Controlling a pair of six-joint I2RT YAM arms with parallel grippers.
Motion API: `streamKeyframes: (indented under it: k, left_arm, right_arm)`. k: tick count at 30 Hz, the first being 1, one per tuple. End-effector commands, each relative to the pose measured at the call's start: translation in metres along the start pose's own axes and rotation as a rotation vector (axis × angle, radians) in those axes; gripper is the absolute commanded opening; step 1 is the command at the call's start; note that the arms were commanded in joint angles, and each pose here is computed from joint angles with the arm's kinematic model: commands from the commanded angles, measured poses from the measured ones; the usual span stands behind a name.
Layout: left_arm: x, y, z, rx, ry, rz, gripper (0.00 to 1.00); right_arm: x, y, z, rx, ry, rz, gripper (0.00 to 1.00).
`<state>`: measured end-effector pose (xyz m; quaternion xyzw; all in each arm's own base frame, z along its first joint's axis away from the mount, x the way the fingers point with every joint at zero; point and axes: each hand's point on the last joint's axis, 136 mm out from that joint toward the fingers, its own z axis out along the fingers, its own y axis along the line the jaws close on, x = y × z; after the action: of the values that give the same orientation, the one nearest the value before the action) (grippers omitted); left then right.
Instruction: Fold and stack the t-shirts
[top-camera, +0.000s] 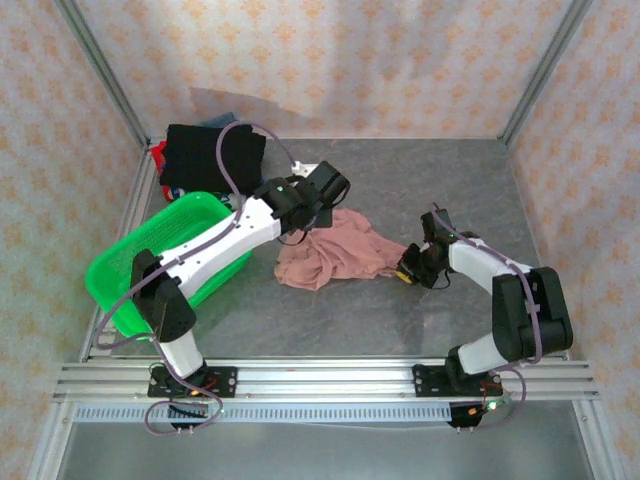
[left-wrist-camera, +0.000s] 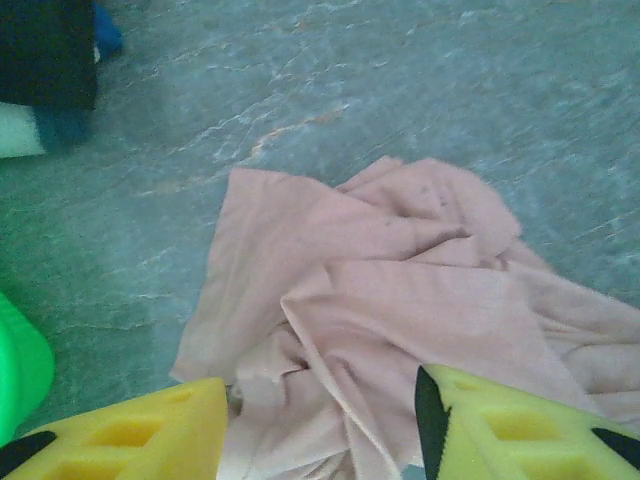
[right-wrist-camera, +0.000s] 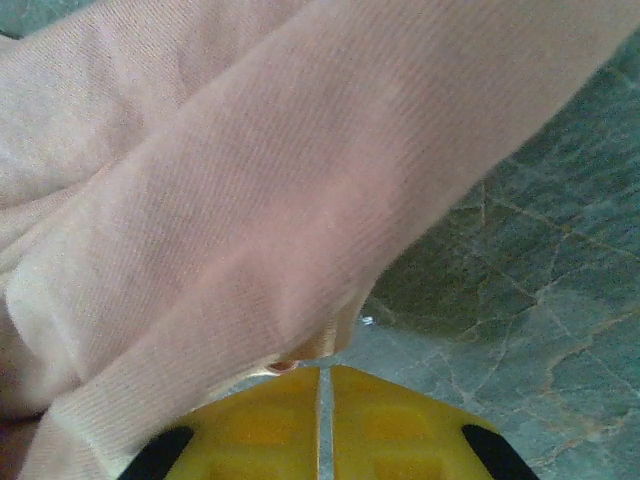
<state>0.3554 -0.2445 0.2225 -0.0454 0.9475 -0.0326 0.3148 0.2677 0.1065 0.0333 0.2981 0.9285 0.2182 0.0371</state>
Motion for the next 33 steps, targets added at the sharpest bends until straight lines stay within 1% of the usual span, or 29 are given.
streamKeyframes:
  k: [1,4,6,11,17,22,23,25,30,33]
  left_arm:
    - [0.011,-0.009,0.008,0.047,0.030,-0.028,0.56]
    - [0.020,-0.006,0.012,0.055,0.052,-0.011,0.60]
    - [0.025,-0.001,0.019,0.041,0.076,-0.002,0.60]
    - [0.027,0.018,0.048,0.013,0.119,-0.063,0.59]
    - [0.025,0.026,0.082,0.031,0.183,-0.113,0.54]
    - [0.020,0.017,0.101,0.064,0.225,-0.114,0.52]
    - [0.025,0.013,0.111,0.063,0.248,-0.108,0.52]
    - [0.025,0.009,0.119,0.070,0.262,-0.107,0.51]
    - [0.027,0.008,0.134,0.046,0.275,-0.117,0.48]
    - [0.029,0.015,0.141,0.005,0.280,-0.112,0.45]
  right_arm:
    - [-0.001,-0.004,-0.003,0.035,-0.014,-0.028,0.12]
    - [-0.001,-0.007,-0.009,0.045,-0.035,-0.042,0.14]
    - [0.000,-0.009,-0.012,0.056,-0.041,-0.057,0.15]
    - [0.006,-0.016,-0.013,0.068,-0.033,-0.063,0.15]
    - [0.008,-0.016,-0.018,0.058,-0.043,-0.066,0.16]
    - [0.009,-0.011,-0.026,0.030,-0.057,-0.080,0.18]
    - [0.010,-0.010,-0.027,0.026,-0.059,-0.081,0.18]
    - [0.010,-0.009,-0.030,0.017,-0.066,-0.088,0.20]
    - [0.012,-0.008,-0.037,0.007,-0.077,-0.098,0.21]
    - [0.014,-0.008,-0.040,0.005,-0.083,-0.104,0.22]
